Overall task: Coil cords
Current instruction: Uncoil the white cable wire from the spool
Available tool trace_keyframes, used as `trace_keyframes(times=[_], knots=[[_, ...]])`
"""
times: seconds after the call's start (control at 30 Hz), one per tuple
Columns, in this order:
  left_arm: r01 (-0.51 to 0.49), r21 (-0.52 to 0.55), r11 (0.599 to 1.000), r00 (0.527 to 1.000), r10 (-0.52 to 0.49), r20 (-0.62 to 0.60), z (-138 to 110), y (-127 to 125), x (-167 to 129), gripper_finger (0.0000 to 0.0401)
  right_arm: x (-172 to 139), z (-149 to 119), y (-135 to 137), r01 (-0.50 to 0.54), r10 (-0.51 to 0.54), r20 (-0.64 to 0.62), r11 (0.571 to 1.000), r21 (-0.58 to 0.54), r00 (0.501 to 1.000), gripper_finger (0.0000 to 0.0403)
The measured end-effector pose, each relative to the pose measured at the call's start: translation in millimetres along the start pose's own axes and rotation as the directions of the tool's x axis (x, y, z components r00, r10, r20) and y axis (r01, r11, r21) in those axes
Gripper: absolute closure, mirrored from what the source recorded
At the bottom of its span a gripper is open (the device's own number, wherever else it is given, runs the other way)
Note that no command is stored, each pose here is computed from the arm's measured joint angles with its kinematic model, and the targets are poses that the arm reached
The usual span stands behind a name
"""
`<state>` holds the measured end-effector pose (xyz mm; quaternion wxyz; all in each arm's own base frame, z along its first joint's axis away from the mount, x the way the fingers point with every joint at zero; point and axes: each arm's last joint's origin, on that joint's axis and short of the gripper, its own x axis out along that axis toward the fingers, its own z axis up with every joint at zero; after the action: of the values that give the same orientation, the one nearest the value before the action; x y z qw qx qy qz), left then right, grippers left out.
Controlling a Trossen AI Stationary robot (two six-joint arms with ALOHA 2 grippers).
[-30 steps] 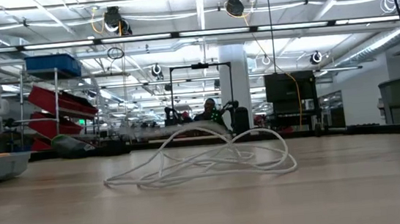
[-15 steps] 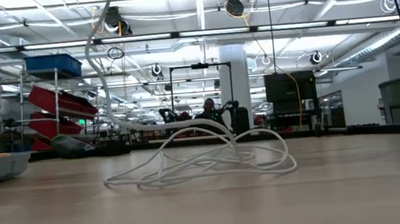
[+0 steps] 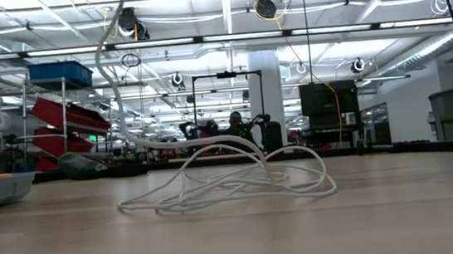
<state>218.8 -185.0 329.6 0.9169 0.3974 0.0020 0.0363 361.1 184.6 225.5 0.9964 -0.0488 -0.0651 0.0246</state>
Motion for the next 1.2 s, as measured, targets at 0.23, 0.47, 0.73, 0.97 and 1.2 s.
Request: trace_keyframes(times=[0.23,0.47,0.73,0.97,1.2], knots=[[-0.01,-0.001,1.0,1.0,0.01,-0.011,-2,2,3,0.0401,3,1,-5,-0.029,0.029,0.019,0.999,0.014,0.999,0.0345],[-0.014,-0.002,1.0,1.0,0.014,-0.015,-3,3,4,0.0401,4,0,-8,-0.03,0.029,0.019,0.999,0.031,0.999,0.0397],[-0.012,0.001,1.0,1.0,0.013,-0.017,-2,2,3,0.0401,-6,13,-7,0.068,-0.065,-0.095,0.997,0.026,0.993,0.0402],[-0.022,0.063,0.998,0.994,0.028,-0.102,-6,-4,-1,0.0401,-44,61,9,0.141,-0.143,-0.153,0.99,-0.021,0.978,0.0402],[-0.091,0.092,0.992,0.975,0.108,-0.195,-10,-3,-2,0.0401,-75,99,29,0.076,-0.075,-0.07,0.997,0.003,0.995,0.0403]])
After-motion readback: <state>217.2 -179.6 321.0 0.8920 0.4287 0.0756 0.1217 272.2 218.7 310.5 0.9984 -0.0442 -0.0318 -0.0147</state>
